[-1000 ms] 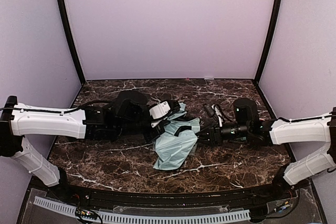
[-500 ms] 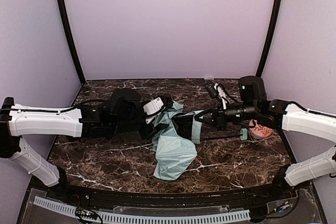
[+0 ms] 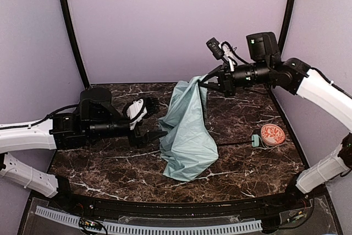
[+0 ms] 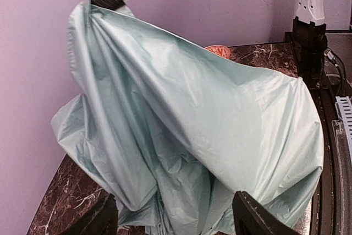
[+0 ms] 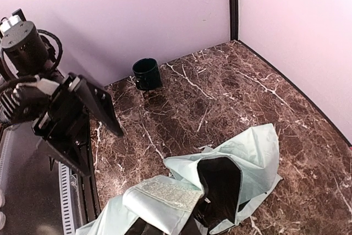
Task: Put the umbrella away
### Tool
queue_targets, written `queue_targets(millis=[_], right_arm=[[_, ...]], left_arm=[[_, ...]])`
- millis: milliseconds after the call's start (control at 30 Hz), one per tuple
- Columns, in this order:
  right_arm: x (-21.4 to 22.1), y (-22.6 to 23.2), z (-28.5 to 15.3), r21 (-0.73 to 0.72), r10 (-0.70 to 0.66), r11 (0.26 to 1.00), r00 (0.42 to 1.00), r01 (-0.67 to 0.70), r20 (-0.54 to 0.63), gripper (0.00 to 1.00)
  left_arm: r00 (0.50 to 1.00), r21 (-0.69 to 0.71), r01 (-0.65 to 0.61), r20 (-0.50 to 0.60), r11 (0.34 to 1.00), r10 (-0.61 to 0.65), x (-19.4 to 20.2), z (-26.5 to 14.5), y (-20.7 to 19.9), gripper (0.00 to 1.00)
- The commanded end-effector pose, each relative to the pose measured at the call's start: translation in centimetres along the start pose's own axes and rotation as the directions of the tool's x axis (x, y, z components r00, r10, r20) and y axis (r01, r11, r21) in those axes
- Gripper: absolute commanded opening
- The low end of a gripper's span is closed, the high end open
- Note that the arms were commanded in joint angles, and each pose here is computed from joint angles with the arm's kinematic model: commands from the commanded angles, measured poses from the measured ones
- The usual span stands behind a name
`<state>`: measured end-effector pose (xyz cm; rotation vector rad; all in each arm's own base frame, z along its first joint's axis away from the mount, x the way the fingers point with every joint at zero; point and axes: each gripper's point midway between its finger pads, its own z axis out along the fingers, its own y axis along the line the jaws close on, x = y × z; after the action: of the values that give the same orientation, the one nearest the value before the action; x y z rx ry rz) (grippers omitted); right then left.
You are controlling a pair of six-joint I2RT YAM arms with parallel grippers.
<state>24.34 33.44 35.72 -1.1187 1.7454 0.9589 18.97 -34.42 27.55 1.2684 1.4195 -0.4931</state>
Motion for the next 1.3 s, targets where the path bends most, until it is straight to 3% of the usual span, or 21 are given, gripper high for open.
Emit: queue_targets(millis=[0,200,367,567,767,967,1133,1267], right_arm=[[-0.9,-0.9,0.3,0.022,-0.024,0.999,0.999,0.025,-0.037,0.00],[-3.1,-3.0,0.5,0.100,-0.011,0.995,0.999,0.014,-0.030,0.00],[-6.9,-3.4,0.0,0.124,-0.008,0.992,0.997,-0.002,0.082,0.00],[-11.3,-2.0,-1.7,0.097,-0.034,0.995,0.973,0.012,0.227,0.00],[-12.6,-0.4,-1.6,0.029,0.000,1.000,0.951,-0.009,0.311,0.00],[-13.7,-2.9,-1.7,0.160,0.003,0.985,0.939,-0.062,0.345,0.00],[-15.9,-4.5,-3.6,0.274,-0.033,0.957,0.906,-0.092,0.421,0.00],[-16.0,-4.3,-4.0,0.271,-0.038,0.958,0.893,-0.096,0.449,0.00]], left_arm=[[0.999,0.104,0.022,-0.042,0.994,-0.017,2.6,2.3,-2.5,0.75],[0.993,0.209,0.066,-0.111,0.976,-0.043,5.8,6.0,-5.4,0.79],[0.995,0.265,0.048,-0.096,0.963,-0.023,7.3,8.0,-7.7,0.79],[0.997,0.233,0.061,-0.066,0.970,-0.047,6.5,9.7,-7.4,0.79],[0.998,0.212,0.063,-0.018,0.975,-0.061,5.4,10.4,-7.5,0.69],[0.999,0.258,0.039,-0.034,0.965,-0.031,6.2,10.7,-9.5,0.80],[0.999,0.215,0.033,-0.003,0.976,-0.033,6.4,10.0,-9.0,0.93],[0.999,0.150,0.032,-0.002,0.988,-0.032,7.3,10.2,-8.2,0.95]])
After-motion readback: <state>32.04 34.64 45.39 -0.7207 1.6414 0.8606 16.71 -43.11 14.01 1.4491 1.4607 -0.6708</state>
